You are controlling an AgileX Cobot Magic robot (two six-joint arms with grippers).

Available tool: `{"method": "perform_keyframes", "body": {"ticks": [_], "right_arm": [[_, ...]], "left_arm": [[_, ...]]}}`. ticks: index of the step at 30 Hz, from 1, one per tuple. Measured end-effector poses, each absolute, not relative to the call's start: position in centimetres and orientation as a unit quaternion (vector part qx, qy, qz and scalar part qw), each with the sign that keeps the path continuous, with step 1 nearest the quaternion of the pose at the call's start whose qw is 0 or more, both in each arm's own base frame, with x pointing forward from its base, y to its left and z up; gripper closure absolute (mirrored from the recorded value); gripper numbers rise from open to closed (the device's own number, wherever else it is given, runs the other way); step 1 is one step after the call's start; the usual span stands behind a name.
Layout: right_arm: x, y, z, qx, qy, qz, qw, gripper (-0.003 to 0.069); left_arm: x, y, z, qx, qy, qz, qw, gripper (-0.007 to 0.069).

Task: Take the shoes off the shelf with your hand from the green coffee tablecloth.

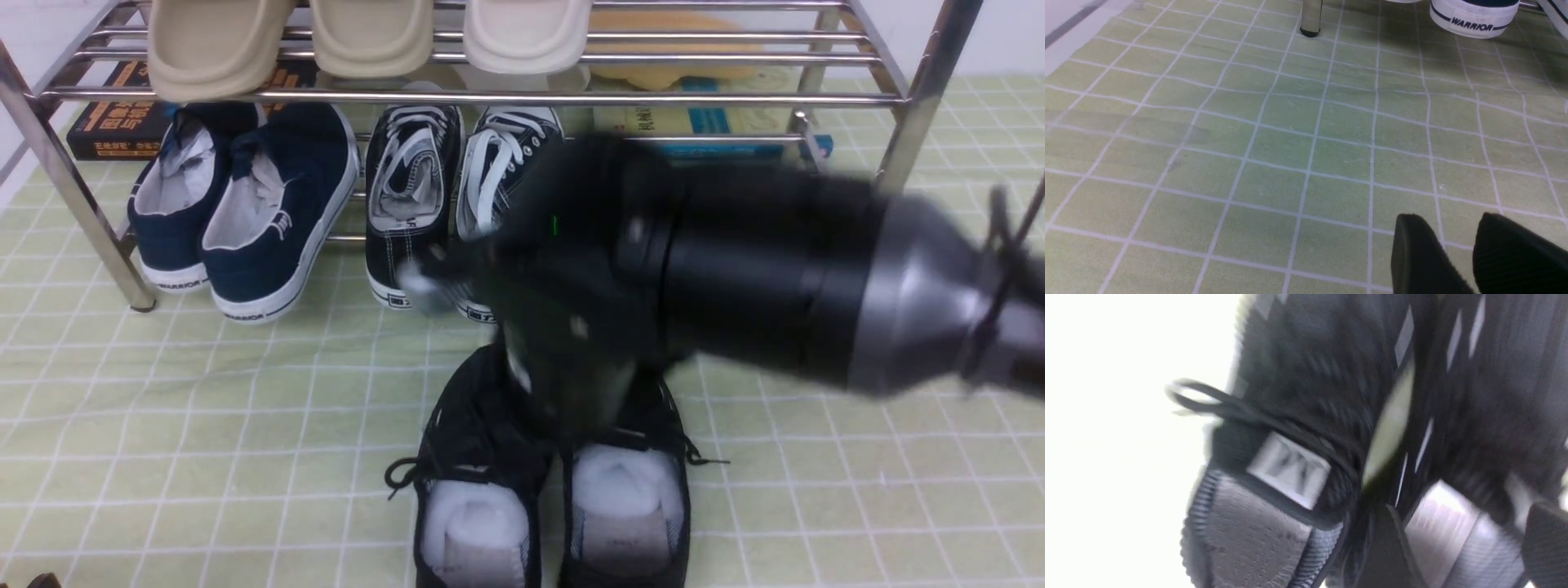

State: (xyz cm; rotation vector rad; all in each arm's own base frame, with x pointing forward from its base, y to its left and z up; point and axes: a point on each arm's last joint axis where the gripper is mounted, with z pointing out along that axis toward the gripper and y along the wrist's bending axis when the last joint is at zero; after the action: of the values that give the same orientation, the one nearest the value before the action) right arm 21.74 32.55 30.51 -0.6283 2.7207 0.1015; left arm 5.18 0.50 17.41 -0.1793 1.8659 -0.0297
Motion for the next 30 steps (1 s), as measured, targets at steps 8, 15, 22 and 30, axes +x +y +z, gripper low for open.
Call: {"method": "perform_keyframes", "body": {"ticks": [8, 15, 22, 30], "right_arm": [[21.8, 28.9, 38.3, -0.305, 0.915, 0.080, 0.253, 0.0535], [18.1, 20.1, 46.1, -0.259, 0.894, 0.135, 0.341, 0.0673], [11.6, 11.7, 47.5, -0.245, 0.872, 0.159, 0.392, 0.0673], [8.2, 8.3, 39.7, -0.250, 0.795, 0.239, 0.498, 0.0672]], "left_arm": [[5.2, 0.5, 17.4, -0.077, 0.802, -0.012, 0.592, 0.0386], [5.2, 0.5, 17.4, -0.077, 0.802, -0.012, 0.592, 0.0386], [5.2, 0.5, 17.4, -0.077, 0.802, -0.012, 0.592, 0.0386], [5.2, 0.5, 17.4, -0.077, 0.802, -0.012, 0.592, 0.0386]]}}
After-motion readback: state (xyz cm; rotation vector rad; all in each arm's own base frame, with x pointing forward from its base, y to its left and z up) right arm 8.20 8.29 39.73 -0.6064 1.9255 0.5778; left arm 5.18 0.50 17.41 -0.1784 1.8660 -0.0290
